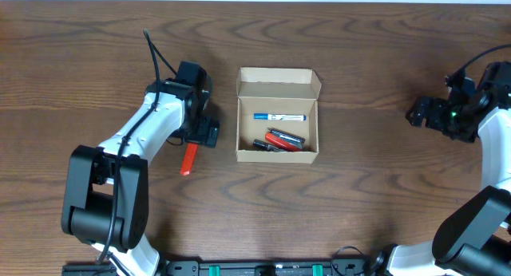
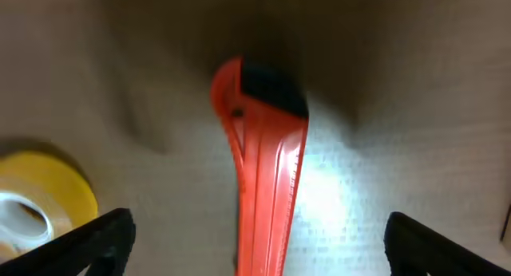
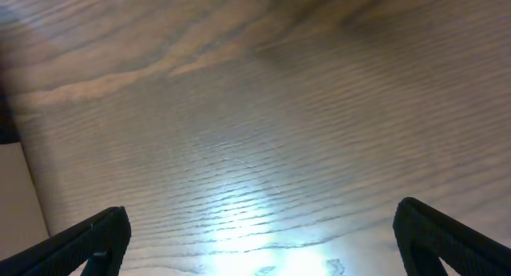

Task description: Pack container

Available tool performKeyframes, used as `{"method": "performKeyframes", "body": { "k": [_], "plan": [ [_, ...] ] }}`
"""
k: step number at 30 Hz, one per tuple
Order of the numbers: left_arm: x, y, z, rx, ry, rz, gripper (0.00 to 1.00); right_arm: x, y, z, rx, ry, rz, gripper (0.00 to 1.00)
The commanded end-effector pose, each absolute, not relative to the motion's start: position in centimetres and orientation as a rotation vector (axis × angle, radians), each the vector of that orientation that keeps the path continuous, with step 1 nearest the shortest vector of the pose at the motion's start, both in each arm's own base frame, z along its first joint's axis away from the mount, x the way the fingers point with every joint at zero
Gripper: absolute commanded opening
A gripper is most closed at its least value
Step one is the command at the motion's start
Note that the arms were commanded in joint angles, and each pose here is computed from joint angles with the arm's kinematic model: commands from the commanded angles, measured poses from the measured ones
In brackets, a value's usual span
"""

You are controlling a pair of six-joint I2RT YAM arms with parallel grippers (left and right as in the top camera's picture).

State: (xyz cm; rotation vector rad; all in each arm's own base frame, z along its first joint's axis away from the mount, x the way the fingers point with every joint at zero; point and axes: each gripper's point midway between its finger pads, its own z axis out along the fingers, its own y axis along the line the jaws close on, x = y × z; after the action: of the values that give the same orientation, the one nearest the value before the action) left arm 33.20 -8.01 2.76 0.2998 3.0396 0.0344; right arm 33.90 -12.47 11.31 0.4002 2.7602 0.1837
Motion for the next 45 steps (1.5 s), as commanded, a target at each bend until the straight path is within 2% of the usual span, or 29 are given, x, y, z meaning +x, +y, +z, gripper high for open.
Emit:
{"method": "performKeyframes", "body": {
  "k": [1, 4, 19, 28, 36, 41, 45],
  "plan": [
    [33.6, -8.1, 2.5, 0.285, 3.035, 0.034, 0.95, 33.9, -11.9, 11.2, 0.378, 2.768, 0.199, 0.99],
    [33.4, -8.1, 2.1, 0.248, 3.037, 0.035, 0.91, 33.8, -11.8, 11.2, 0.375, 2.774, 0.201, 0.99],
    [29.4, -7.3, -1.9, 0.109, 3.125, 0.033, 0.90, 33.3, -12.0, 11.0, 0.382, 2.795, 0.178, 0.99],
    [28.5, -7.5, -2.5, 0.109, 3.144, -0.001, 0.55, 33.2, -11.9, 11.0, 0.379, 2.799, 0.180, 0.97],
    [27.8, -7.8, -2.5, 0.105, 3.175, -0.032, 0.08, 33.3, -11.9, 11.0, 0.379, 2.799, 0.179, 0.99],
    [28.2, -8.6, -1.6, 0.071, 3.157, -0.107, 0.06, 33.3, -11.9, 11.0, 0.373, 2.799, 0.178, 0.99],
    [30.6, -10.1, 2.0, 0.116, 3.025, -0.212, 0.06, 33.3, -11.9, 11.0, 0.374, 2.799, 0.178, 0.99]
  ]
}}
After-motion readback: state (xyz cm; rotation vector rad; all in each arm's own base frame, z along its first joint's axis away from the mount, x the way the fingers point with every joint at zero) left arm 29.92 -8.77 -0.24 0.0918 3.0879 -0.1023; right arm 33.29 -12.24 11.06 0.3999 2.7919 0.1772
